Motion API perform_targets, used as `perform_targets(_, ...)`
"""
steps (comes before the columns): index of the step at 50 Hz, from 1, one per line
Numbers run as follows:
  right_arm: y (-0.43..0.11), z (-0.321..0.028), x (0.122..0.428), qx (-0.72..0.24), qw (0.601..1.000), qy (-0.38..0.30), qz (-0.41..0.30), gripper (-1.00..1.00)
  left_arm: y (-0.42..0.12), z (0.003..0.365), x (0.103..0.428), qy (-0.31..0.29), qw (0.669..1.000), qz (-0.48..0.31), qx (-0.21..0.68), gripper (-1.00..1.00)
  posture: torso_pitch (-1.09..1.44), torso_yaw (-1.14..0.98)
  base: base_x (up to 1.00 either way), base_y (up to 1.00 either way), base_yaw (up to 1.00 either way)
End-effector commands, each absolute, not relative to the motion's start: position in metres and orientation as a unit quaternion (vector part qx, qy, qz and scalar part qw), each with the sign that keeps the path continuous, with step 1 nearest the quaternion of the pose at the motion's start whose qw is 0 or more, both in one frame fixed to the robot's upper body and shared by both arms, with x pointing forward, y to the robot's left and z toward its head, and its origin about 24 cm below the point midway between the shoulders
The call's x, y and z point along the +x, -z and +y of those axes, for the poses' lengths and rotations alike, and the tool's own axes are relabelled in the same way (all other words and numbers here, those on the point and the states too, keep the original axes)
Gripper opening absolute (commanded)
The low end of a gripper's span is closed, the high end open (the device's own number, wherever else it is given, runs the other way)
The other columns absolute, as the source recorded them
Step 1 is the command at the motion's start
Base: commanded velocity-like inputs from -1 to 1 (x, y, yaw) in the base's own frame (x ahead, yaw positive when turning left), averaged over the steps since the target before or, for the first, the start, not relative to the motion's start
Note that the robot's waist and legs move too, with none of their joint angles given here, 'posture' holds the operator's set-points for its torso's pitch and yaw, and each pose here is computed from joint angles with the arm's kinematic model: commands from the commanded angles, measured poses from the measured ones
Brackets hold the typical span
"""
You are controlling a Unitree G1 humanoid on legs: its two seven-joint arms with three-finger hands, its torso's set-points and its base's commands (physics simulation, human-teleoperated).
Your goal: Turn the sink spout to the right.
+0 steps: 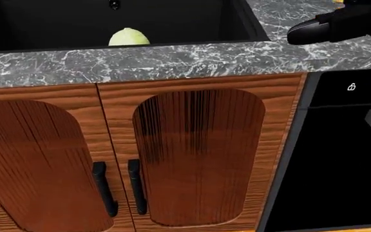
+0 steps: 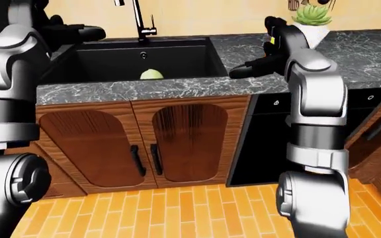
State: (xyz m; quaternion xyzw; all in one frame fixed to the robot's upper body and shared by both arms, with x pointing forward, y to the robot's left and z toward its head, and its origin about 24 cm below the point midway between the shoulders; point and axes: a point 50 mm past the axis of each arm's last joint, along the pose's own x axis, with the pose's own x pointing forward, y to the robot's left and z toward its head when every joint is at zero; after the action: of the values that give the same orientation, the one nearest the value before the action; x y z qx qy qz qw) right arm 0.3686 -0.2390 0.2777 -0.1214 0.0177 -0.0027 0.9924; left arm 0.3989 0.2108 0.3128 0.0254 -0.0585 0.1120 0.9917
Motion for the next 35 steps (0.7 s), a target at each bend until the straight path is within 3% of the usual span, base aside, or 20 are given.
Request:
perform_targets(1, -0.303, -0.243, 0.361, -0.129, 0.991, 0.018, -0.037, 1.00, -0.344, 0.207, 0.391, -0.106, 0.987, -0.116, 0.024, 1.00, 0.00, 0.00, 0.27, 0.00, 0.00)
perform_targets(35, -0.310, -0.249, 0.352, -0.128, 0.991, 0.025, -0.039, 1.00, -0.342, 0.254, 0.398, -0.161, 0.981, -0.105, 0.016, 1.00, 0.00, 0.00, 0.27, 0.00, 0.00)
